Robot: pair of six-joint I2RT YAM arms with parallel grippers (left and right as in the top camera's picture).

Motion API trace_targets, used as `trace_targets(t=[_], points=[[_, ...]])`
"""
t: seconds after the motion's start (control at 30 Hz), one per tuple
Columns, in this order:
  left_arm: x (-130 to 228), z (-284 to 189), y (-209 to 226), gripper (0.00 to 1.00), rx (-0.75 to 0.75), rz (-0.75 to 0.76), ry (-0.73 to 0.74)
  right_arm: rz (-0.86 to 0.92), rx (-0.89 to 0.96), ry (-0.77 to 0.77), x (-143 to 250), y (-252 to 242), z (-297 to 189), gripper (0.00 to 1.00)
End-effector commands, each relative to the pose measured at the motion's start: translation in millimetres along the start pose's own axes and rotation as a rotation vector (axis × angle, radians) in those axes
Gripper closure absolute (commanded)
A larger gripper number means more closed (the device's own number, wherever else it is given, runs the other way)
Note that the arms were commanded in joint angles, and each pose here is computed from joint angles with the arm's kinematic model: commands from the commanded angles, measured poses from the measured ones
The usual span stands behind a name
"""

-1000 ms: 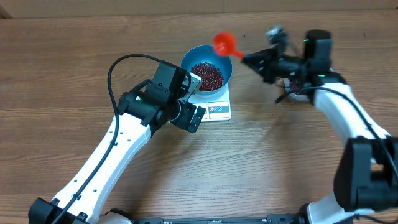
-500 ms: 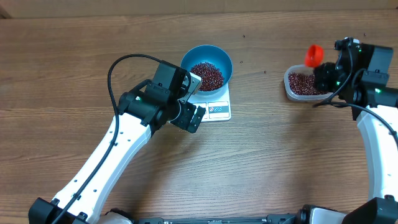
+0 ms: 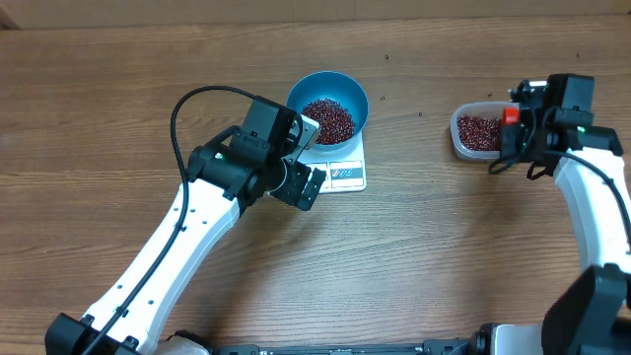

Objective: Scoop item into bowl and weigh 150g on scale
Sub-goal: 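Carry the red cup right and dip it into the bean tub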

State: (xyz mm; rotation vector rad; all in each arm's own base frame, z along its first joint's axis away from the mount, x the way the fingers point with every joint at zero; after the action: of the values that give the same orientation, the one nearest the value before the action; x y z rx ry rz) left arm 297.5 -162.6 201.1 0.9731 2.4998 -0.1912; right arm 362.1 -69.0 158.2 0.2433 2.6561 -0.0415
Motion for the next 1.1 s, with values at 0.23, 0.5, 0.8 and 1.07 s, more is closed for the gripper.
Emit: trace_targets(t=[0.23,0.5,0.8,1.07], points=[[-3,-9,0,0.0,-0.001,0.006,-0.03,-0.045,-0.159,0.044,1,22,18,0.96],[-3,-9,0,0.0,-0.001,0.006,-0.03,-0.04,-0.256,0.042,1,35,15,0.96],[-3,-9,1,0.0,-0.001,0.006,-0.03,0.011,-0.371,0.052,3,36,10,0.96],[-3,-9,0,0.0,-0.001,0.006,-0.03,0.161,-0.442,0.059,3,15,5,0.96]])
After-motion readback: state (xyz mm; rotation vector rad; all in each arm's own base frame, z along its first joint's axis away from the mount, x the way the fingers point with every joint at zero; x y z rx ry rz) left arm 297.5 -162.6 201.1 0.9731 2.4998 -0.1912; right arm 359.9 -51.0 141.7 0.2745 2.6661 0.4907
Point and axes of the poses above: each gripper's point midway between its finger pads, its own z axis out along the fingers, its own y axis along the line the jaws close on, x = y × z, the point moved 4 cm from there along -z, back along the fingers, and after that the axes turned 13 degrees about z, right-handed, at the moved point
